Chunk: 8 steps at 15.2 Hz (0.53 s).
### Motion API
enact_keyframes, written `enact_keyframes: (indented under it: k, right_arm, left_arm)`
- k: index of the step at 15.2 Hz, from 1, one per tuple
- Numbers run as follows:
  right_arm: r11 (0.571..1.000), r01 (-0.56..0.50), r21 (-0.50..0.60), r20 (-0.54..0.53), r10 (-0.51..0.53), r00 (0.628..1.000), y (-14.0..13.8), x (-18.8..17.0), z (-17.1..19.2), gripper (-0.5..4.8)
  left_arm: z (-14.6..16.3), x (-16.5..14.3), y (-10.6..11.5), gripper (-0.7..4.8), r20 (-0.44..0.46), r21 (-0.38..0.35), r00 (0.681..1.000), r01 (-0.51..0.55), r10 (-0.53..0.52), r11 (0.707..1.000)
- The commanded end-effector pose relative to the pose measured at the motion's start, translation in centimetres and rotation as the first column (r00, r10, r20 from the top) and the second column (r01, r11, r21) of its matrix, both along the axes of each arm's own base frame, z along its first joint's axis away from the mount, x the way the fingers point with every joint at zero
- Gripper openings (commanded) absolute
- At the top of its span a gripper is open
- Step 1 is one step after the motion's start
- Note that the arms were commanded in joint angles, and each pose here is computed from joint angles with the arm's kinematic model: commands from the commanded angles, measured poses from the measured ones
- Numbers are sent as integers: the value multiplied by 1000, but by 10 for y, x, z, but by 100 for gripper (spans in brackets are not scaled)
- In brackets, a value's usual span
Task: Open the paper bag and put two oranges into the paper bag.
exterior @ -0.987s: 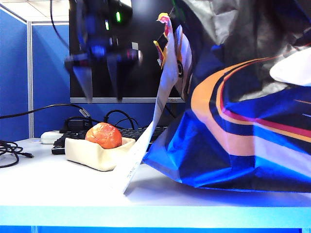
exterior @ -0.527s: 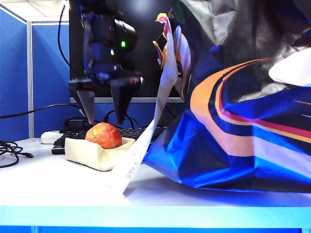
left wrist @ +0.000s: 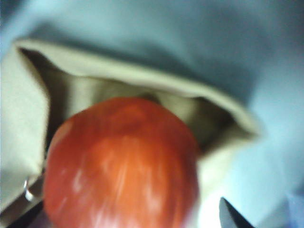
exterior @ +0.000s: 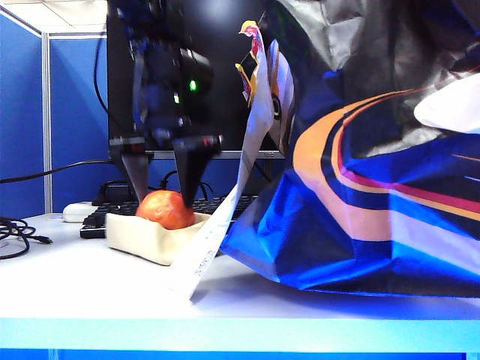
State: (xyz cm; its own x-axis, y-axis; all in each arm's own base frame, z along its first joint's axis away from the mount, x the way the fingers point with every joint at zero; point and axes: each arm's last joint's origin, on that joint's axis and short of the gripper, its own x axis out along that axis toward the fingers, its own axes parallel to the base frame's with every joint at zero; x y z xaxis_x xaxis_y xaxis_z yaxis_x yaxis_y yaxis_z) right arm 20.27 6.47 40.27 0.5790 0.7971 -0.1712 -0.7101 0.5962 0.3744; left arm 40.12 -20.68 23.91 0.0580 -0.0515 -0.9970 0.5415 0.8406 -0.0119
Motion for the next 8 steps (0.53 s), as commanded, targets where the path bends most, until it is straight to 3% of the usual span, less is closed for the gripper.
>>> enact_keyframes:
  k: [1, 3, 4, 5, 6, 8]
  right_arm:
    - [1000, -4, 4, 34, 4, 999, 0, -1, 4, -1]
    - [1000, -3, 4, 35, 3, 999, 0, -1, 4, -1]
    - [1000, -3, 4, 35, 3, 999, 0, -1, 4, -1]
    - [1000, -3, 4, 36, 3, 999, 0, -1, 4, -1]
    - [1000, -3, 4, 36, 3, 999, 0, -1, 4, -1]
    - [1000, -3, 5, 40, 3, 999, 0, -1, 5, -1]
  left_arm:
    - [-5, 1, -2, 479, -16, -5, 1000, 0, 0, 1000]
    - [-10, 2, -2, 479, -27, 2, 1000, -1, 1, 1000]
    - [-11, 2, -2, 444, -28, 3, 1000, -2, 2, 1000]
    - [-11, 3, -3, 286, -28, 2, 1000, -1, 1, 1000]
    - [-12, 3, -3, 167, -28, 2, 1000, -1, 1, 1000]
    - [-13, 4, -3, 13, -24, 9, 1000, 3, -3, 1000]
